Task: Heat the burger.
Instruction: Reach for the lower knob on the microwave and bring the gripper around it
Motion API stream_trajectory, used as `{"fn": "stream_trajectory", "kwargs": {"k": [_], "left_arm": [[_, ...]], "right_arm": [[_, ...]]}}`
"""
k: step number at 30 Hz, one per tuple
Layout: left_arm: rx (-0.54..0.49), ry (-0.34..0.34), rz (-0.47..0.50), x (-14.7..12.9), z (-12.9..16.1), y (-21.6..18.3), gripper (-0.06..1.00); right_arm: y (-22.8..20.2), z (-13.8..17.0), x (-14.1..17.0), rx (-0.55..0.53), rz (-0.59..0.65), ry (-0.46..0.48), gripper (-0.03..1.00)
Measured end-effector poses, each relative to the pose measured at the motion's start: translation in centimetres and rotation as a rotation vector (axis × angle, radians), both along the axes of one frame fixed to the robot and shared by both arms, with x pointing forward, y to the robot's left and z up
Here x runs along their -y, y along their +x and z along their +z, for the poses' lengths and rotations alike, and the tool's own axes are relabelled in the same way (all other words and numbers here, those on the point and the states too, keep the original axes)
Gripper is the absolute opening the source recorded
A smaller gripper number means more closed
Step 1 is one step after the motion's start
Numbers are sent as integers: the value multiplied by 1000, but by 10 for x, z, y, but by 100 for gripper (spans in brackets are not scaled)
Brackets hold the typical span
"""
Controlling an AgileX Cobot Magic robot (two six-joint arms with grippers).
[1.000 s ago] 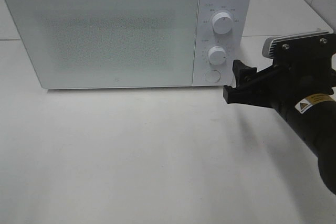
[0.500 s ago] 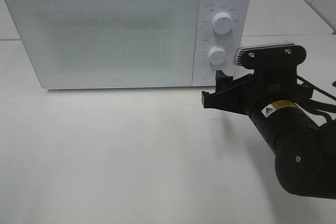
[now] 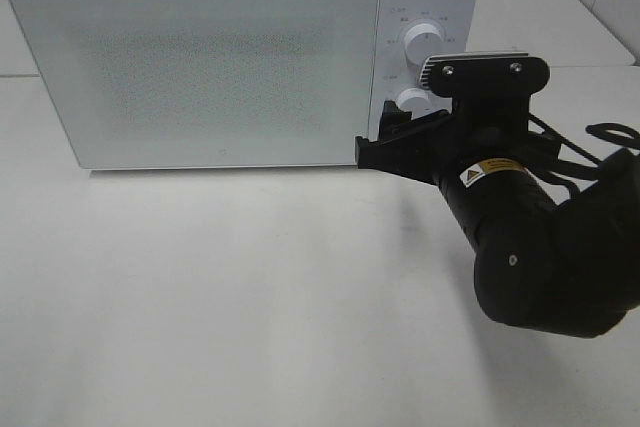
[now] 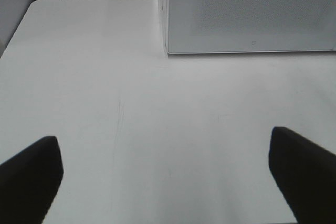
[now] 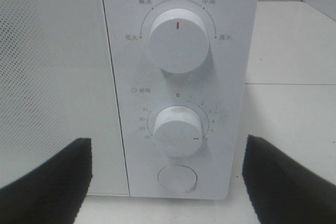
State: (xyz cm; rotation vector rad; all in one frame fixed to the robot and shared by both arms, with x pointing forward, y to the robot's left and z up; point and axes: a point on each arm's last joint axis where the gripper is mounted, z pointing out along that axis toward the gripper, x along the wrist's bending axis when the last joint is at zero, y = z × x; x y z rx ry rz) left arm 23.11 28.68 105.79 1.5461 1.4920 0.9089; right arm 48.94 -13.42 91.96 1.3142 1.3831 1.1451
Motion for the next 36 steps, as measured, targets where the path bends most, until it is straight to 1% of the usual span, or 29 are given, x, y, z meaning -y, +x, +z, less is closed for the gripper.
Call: {"fn": "stream_trajectory", "kwargs": {"k": [6, 8, 10, 15, 21, 36], "left_arm": [[0, 0, 0, 0, 0, 0, 99], [0, 0, 0, 0, 0, 0, 99], [0, 0, 0, 0, 0, 0, 99], [0, 0, 0, 0, 0, 0, 99], [0, 0, 0, 0, 0, 0, 99], [0, 0, 0, 0, 0, 0, 99]], "right_arm": [[18, -15, 0, -19, -40, -17, 77], [18, -15, 0, -19, -40, -17, 77], [33, -20, -5, -7, -38, -19, 77], [43, -23, -9, 3, -39, -17, 77], [55, -29, -8, 5, -63, -16, 77], [63, -33, -10, 12, -56, -20, 77]]}}
